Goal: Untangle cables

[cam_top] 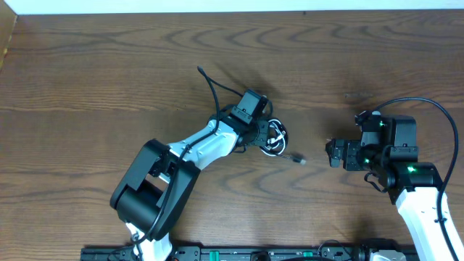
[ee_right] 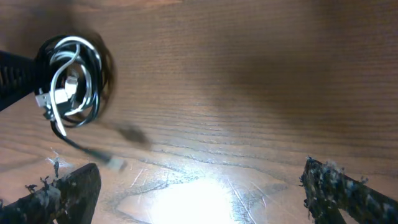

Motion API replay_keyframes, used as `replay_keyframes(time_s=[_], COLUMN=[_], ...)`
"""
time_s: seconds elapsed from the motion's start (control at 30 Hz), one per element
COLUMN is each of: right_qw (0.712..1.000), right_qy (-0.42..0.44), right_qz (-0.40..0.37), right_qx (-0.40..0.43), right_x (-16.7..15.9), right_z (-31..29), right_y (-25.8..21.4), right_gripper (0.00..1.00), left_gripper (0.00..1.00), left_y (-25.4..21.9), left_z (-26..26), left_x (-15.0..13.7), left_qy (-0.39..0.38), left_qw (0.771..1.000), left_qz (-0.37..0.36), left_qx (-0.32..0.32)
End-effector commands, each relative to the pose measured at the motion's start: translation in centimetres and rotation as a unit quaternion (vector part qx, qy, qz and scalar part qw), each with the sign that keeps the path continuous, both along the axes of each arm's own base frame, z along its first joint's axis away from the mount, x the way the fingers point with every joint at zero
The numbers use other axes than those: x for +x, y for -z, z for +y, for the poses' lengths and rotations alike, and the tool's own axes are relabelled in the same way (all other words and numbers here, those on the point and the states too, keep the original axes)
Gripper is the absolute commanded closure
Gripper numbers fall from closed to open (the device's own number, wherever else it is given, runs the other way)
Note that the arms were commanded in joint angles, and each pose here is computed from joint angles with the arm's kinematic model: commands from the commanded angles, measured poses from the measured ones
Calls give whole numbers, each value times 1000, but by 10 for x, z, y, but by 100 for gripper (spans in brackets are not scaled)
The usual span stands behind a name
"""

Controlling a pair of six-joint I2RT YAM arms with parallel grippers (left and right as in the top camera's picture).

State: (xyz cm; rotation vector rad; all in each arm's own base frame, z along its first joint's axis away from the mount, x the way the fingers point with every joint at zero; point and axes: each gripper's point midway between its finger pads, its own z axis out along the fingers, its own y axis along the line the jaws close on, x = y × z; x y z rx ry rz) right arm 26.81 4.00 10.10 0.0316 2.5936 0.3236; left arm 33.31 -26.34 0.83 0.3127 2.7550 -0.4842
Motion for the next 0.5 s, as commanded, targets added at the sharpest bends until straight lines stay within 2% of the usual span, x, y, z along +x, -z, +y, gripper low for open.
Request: replay_keyframes(time_s=[0.0,0.1,0.17,0.33,0.47], right_qw=[999,995,991,979,956], right_qy=[-14,-50,-69,-135,-223], right_qz=[-7,-8,-12,-28,-50], right_qx=[30,86,112,152,184], right_x=[2,-1,-3,-9,-21], right_z=[11,32,42,65,92], right_y=[-9,-16,-21,-32,-44], right_gripper=[1,1,1,1,3], left_gripper=[93,93,93,92,92], left_y=[-36,-72,-89,-118,-123], left_z=[-11,-24,-24,-21,-24], left_x=[-13,-43,-56,-72,-85], left_qy=[24,117,149,178,190], left_qw=[999,988,982,975,972], left_qz=[7,16,14,2,12], left_qx=[-46,-98,-111,-130,-135])
